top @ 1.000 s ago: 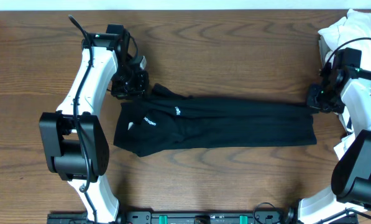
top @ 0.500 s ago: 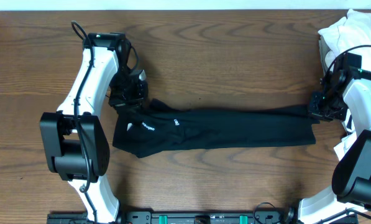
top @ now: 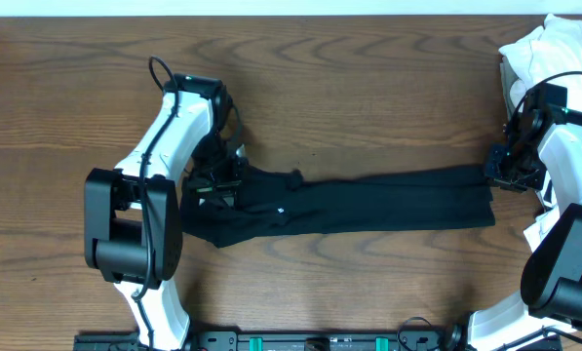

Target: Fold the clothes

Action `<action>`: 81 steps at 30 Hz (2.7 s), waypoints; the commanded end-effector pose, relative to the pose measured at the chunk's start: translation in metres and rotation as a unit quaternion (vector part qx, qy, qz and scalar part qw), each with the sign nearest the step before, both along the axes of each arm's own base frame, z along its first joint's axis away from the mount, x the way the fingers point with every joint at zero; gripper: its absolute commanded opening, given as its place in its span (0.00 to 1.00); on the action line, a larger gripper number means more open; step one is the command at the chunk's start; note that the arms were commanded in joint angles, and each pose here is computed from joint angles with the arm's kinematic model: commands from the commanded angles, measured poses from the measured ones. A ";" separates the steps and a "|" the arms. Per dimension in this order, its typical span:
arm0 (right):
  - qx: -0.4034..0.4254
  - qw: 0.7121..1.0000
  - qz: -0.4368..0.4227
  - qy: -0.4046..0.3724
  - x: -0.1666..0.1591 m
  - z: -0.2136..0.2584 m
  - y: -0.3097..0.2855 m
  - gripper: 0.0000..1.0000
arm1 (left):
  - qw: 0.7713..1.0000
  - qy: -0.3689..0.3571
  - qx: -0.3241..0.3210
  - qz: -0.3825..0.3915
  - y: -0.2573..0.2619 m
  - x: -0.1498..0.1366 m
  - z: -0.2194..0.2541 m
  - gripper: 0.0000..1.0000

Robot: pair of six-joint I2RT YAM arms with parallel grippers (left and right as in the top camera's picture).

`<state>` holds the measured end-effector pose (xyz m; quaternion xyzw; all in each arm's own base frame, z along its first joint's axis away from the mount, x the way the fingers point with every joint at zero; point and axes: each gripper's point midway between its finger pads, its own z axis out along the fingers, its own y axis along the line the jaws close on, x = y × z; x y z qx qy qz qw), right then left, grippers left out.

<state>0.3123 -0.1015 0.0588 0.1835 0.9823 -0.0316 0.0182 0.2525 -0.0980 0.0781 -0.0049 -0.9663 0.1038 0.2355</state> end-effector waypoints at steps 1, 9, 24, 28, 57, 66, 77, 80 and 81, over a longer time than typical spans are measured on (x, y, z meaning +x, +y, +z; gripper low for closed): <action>0.023 1.000 -0.006 -0.007 -0.002 0.004 0.006 0.20 | 1.000 0.002 0.012 -0.001 0.005 -0.007 0.005 0.06; 0.120 0.992 0.037 -0.022 0.001 0.007 0.040 0.20 | 1.000 0.010 0.025 -0.007 0.010 -0.011 0.005 0.06; 0.170 0.981 0.082 -0.039 0.004 0.006 0.058 0.19 | 1.000 -0.002 0.024 -0.004 0.010 -0.013 -0.023 0.12; 0.153 0.984 0.081 -0.036 0.002 -0.008 0.053 0.19 | 1.000 -0.001 0.029 0.007 0.012 -0.020 -0.043 0.12; 0.053 0.998 -0.016 -0.001 -0.027 -0.061 0.018 0.26 | 0.975 -0.129 0.178 0.018 0.061 0.015 -0.100 0.25; 0.053 0.998 -0.016 0.002 -0.029 -0.061 0.018 0.27 | 0.968 -0.142 0.201 0.056 0.076 0.028 -0.093 0.29; 0.052 0.999 -0.016 -0.001 -0.027 -0.061 0.018 0.28 | 0.935 -0.308 0.159 0.077 0.067 0.092 -0.002 0.32; 0.052 0.999 -0.016 -0.001 -0.027 -0.061 0.018 0.28 | 0.925 -0.341 0.140 0.086 0.062 0.104 0.011 0.38; 0.052 0.999 -0.016 -0.001 -0.027 -0.061 0.018 0.28 | 0.926 -0.344 0.130 0.088 0.058 0.106 0.011 0.42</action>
